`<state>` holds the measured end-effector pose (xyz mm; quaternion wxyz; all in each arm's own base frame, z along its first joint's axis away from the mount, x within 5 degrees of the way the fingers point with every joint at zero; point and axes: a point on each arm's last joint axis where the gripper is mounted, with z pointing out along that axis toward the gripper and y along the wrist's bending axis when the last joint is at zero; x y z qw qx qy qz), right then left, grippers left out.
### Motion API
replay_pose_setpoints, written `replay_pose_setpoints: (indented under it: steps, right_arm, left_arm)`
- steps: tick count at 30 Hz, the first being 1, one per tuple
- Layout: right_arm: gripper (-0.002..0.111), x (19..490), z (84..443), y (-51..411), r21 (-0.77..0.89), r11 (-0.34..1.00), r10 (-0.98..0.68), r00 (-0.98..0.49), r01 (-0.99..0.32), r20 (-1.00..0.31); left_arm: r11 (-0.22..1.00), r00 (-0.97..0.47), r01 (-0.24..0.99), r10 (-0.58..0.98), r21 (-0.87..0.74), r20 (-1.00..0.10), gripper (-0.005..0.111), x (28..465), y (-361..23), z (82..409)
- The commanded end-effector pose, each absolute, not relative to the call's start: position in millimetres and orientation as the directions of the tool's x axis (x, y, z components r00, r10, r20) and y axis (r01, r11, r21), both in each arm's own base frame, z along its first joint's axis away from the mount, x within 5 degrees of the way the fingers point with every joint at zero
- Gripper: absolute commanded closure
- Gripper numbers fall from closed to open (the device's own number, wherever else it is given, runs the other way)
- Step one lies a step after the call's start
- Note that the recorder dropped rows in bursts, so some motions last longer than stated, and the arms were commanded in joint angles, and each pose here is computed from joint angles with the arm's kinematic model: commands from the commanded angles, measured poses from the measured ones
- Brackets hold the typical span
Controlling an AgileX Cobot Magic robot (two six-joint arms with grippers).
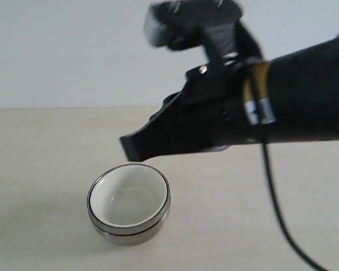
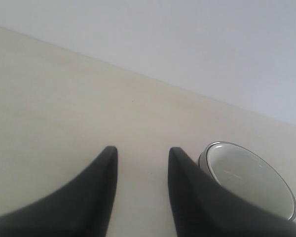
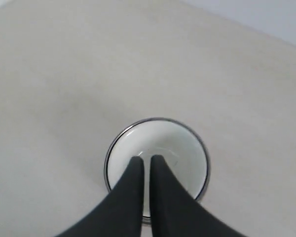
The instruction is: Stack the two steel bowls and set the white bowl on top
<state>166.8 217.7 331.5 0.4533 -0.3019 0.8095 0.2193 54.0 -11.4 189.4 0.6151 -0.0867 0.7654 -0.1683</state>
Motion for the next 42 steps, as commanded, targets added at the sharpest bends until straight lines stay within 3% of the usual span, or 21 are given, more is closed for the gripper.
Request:
replay_pose_setpoints:
  steps: [1, 11, 18, 25, 35, 42]
  right_arm:
    - [0.108, 141.5, 365.9, 169.6, 0.031, 0.749, -0.257, -0.334, -0.662, -0.907]
    - [0.108, 67.5, 409.4, 54.9, 0.076, 0.771, -0.003, -0.122, -0.632, -0.992]
    - [0.108, 19.8, 408.7, -18.6, 0.154, 0.773, 0.187, -0.011, -0.615, -0.982]
    - [0.108, -12.2, 399.3, -63.3, 0.265, 0.724, 0.368, 0.032, -0.636, -0.929]
    - [0.108, -40.7, 399.5, -46.7, 0.216, 0.819, 0.331, 0.130, -0.532, -0.935]
    - [0.108, -58.6, 400.7, -12.9, 0.081, 0.957, 0.158, 0.265, -0.280, -0.951]
  left_arm:
    - [0.928, -0.225, 0.072, -0.342, -0.366, -0.912, 0.074, 54.0, -11.2, 188.5]
    - [0.928, -0.225, 0.072, -0.342, -0.366, -0.912, 0.074, 54.0, -11.2, 188.5]
    - [0.928, -0.225, 0.072, -0.342, -0.366, -0.912, 0.074, 54.0, -11.2, 188.5]
    - [0.928, -0.225, 0.072, -0.342, -0.366, -0.912, 0.074, 54.0, -11.2, 188.5]
    - [0.928, -0.225, 0.072, -0.342, -0.366, -0.912, 0.074, 54.0, -11.2, 188.5]
    - [0.928, -0.225, 0.072, -0.342, -0.366, -0.912, 0.074, 54.0, -11.2, 188.5]
